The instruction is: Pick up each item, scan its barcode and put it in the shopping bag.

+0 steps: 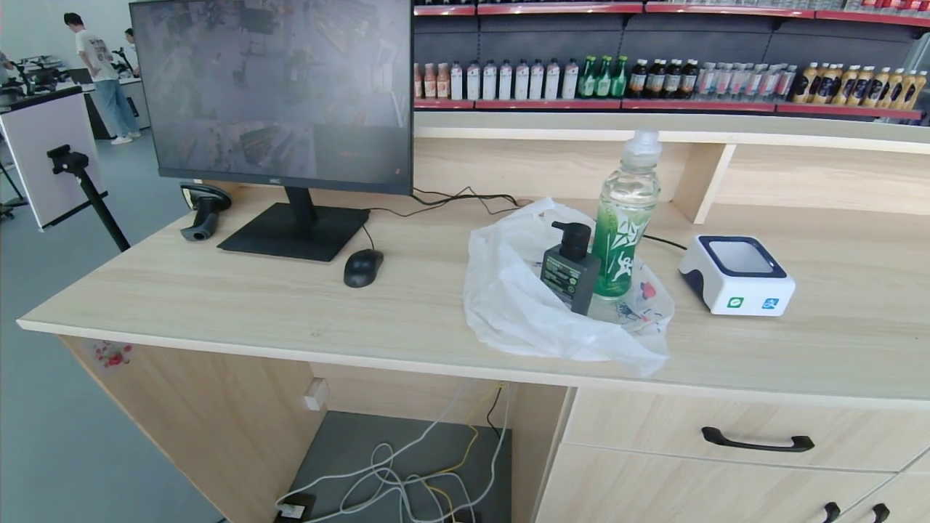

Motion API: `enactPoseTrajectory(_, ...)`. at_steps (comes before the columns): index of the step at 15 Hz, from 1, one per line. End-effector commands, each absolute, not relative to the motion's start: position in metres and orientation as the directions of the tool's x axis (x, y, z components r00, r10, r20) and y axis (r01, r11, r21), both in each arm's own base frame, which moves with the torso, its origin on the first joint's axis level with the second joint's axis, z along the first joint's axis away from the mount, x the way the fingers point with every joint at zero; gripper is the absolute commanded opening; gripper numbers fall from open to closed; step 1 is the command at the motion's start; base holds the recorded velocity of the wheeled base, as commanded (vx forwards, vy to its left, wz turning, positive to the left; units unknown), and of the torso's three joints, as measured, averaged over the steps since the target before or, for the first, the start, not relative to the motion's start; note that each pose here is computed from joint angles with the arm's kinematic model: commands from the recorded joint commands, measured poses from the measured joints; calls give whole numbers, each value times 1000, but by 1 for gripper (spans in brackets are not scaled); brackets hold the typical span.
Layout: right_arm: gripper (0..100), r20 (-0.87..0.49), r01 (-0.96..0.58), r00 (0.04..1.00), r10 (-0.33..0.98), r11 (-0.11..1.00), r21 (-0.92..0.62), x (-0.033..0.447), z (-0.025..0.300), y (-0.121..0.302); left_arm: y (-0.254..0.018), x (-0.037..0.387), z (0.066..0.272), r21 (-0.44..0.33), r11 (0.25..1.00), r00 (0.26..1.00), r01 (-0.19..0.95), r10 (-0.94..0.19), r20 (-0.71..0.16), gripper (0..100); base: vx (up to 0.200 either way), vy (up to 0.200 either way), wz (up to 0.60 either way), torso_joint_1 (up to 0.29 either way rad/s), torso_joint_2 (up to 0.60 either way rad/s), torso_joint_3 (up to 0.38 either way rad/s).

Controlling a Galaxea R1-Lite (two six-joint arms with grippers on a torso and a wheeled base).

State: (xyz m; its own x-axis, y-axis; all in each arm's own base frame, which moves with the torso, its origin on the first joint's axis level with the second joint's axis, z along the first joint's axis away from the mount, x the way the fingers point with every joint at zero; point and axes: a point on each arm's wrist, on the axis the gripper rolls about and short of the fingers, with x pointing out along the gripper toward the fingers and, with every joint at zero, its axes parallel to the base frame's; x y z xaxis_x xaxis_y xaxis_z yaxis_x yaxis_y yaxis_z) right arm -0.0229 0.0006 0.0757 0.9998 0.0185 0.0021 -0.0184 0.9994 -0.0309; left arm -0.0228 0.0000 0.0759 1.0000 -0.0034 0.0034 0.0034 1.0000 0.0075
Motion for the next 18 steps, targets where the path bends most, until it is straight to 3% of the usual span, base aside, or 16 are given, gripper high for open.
enactPoseTrajectory(1, 100, 3, -18, 1000, 18, 999, -26, -23, 76, 1, 0, -23, 76, 8, 1000, 1000, 3, -3, 5, 100, 0, 0, 0, 0, 0, 0)
enactPoseTrajectory(5, 100, 3, -23, 1000, 23, 1000, -17, -23, 76, 1, 0, -23, 76, 6, 1000, 1000, 3, -3, 5, 100, 0, 0, -600, 1, -1, 4)
enactPoseTrajectory(7, 100, 3, -23, 1000, 23, 1000, -18, -23, 76, 1, 0, -23, 76, 8, 1000, 1000, 3, -3, 3, 100, 0, -200, -600, -2, 5, 2)
enactPoseTrajectory(18, 100, 3, -24, 1000, 25, 1000, -17, -23, 76, 1, 0, -23, 76, 8, 1000, 1000, 3, -3, 3, 100, 0, -200, 0, 6, 3, 2)
